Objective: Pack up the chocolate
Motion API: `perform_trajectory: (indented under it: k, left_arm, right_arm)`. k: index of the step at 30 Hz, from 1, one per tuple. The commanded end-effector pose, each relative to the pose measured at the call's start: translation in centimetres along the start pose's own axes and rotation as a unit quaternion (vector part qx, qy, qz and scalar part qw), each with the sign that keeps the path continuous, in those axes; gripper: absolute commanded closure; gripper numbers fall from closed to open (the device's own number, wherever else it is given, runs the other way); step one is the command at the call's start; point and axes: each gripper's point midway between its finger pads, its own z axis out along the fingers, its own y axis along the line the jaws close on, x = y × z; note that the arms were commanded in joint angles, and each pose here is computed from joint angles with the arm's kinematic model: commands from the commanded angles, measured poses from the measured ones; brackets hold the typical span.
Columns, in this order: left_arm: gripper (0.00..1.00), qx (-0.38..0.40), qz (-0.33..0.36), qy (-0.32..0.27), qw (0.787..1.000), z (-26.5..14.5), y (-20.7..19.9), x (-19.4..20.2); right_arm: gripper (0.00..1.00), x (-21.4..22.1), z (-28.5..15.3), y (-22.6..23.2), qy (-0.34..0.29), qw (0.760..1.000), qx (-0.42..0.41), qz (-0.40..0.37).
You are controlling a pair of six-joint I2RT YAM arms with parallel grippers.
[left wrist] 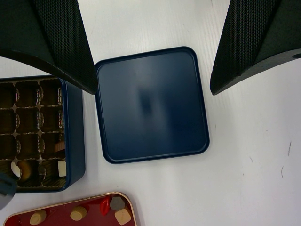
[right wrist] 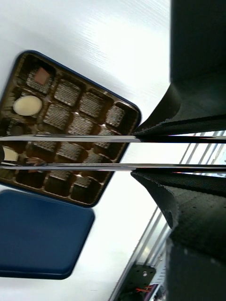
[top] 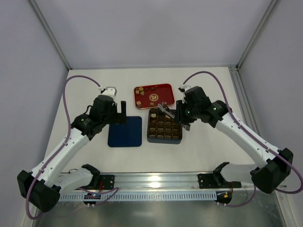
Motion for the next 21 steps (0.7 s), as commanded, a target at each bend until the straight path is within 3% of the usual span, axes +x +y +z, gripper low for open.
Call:
perform_trajectory:
  k: [1,10,21]
  left_arm:
    - [0.00,0.010,-0.005,-0.017,1.000,-0.6,-0.4,-1.0]
    - [0.00,0.011,-0.006,-0.013,1.000,-0.5,-0.5,-0.9]
    - [0.00,0.011,-0.005,-0.014,1.000,-0.4,-0.5,-1.0]
  right_arm:
    - [0.71,1.5,-1.2,1.0,-0.009,1.000,-0.021,0.008]
    - [0.71,5.1,-0.9,1.4,0.025,1.000,-0.019,0.003]
    - [0.70,5.4,-0.3,1.3,0.029,1.000,-0.003,-0.006]
